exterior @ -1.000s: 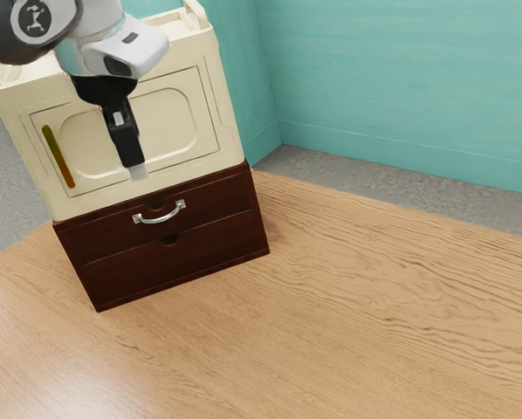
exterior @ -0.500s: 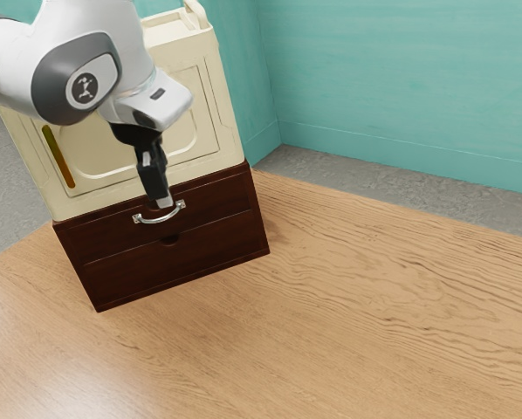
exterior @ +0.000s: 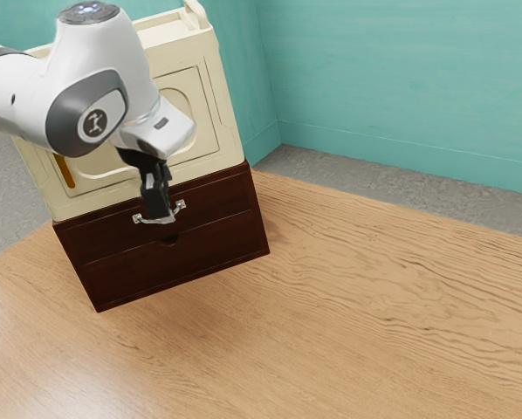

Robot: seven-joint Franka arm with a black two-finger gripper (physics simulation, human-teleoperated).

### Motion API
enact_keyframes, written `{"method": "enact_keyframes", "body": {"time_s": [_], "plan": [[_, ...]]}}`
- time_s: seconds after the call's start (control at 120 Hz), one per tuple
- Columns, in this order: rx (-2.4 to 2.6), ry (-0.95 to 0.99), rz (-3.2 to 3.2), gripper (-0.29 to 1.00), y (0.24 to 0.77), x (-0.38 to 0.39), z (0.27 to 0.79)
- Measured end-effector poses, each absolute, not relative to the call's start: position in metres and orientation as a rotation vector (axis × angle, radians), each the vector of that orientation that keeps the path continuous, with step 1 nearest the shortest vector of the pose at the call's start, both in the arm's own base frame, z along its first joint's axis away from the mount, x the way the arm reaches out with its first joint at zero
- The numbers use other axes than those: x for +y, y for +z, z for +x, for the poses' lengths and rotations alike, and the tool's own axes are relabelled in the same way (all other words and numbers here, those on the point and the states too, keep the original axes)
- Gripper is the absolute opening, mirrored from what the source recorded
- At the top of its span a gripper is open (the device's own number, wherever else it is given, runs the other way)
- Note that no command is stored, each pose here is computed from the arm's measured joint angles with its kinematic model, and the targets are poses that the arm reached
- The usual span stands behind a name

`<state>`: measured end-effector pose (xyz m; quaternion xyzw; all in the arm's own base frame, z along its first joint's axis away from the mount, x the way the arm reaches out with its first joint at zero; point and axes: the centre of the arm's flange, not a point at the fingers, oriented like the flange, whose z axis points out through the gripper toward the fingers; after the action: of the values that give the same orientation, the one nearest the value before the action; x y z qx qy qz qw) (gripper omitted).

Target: Pull the drawer handle with one arm to open the drawer

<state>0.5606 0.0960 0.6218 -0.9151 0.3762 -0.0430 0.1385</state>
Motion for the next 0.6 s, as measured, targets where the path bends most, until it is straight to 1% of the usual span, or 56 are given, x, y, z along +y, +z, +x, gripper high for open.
{"method": "enact_keyframes", "body": {"time_s": [0.15,0.358,0.5,0.6], "plan": [[1.148,-0.123,-2.615,0.7,0.62,0.078,0.555],[1.117,-0.059,-2.6,0.7,0.61,0.099,0.543],[1.165,-0.02,-2.542,0.7,0.603,0.078,0.545],[1.163,0.0,-2.54,0.7,0.594,0.08,0.542]]}}
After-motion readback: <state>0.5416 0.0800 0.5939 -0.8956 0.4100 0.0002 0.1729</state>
